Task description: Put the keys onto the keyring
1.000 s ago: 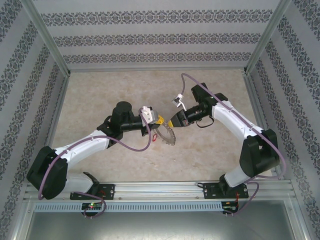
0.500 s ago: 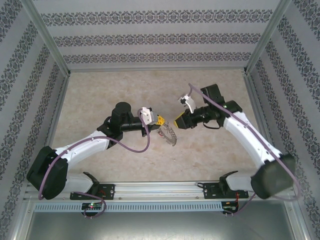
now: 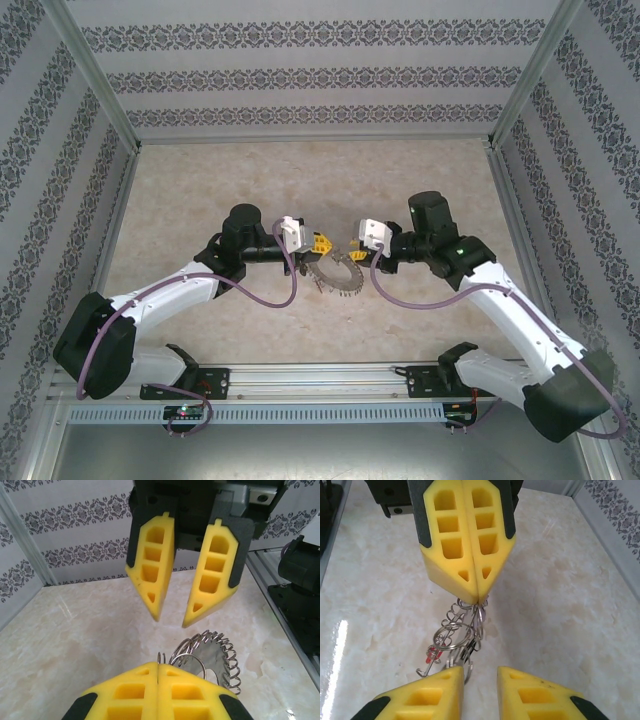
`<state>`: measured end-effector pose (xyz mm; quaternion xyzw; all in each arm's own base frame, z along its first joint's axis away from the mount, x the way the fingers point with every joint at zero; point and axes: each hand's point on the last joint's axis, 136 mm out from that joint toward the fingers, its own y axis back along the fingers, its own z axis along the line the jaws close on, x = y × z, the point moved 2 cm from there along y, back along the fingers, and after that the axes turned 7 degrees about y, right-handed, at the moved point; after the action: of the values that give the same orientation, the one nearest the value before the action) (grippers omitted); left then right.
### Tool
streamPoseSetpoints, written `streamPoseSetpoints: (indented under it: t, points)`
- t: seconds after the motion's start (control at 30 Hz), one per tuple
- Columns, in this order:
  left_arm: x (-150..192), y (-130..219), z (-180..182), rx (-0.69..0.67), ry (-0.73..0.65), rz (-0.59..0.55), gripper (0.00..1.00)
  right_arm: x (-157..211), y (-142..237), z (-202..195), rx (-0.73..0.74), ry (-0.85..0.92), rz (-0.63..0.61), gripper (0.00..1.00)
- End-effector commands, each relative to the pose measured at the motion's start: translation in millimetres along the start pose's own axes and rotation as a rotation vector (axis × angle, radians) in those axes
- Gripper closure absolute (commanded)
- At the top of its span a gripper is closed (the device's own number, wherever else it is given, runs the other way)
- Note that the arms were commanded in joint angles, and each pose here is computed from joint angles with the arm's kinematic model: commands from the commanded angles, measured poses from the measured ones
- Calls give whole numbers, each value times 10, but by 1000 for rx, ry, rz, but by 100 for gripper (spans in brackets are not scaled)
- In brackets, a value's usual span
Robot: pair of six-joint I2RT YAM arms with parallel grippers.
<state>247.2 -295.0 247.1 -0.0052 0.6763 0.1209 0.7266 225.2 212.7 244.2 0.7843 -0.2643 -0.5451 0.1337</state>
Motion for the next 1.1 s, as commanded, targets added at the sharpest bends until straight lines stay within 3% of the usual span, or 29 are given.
streamPoseSetpoints:
  t: [0.0, 0.4, 0.57, 0.73, 0.93, 1.07]
  points:
    - [-319, 27, -103, 36, -93, -85, 100, -137, -20, -24, -44, 91, -52, 73]
    - [-293, 12, -118, 44, -85, -72, 100, -145, -218, 24, -118, 71, -60, 71]
    - [-265, 0, -115, 46, -78, -66, 100, -140, -242, 38, -121, 63, -61, 74]
    - [-253, -14, -137, 55, -71, -63, 100, -134, -270, 19, -110, 65, -68, 100]
    - [-174, -23, -90, 31, -21, -16, 100, -188, -238, 18, -131, -4, -68, 100]
    - [-191, 27, -10, -17, 32, 2, 85, -116, -214, -107, -90, -201, 48, 100]
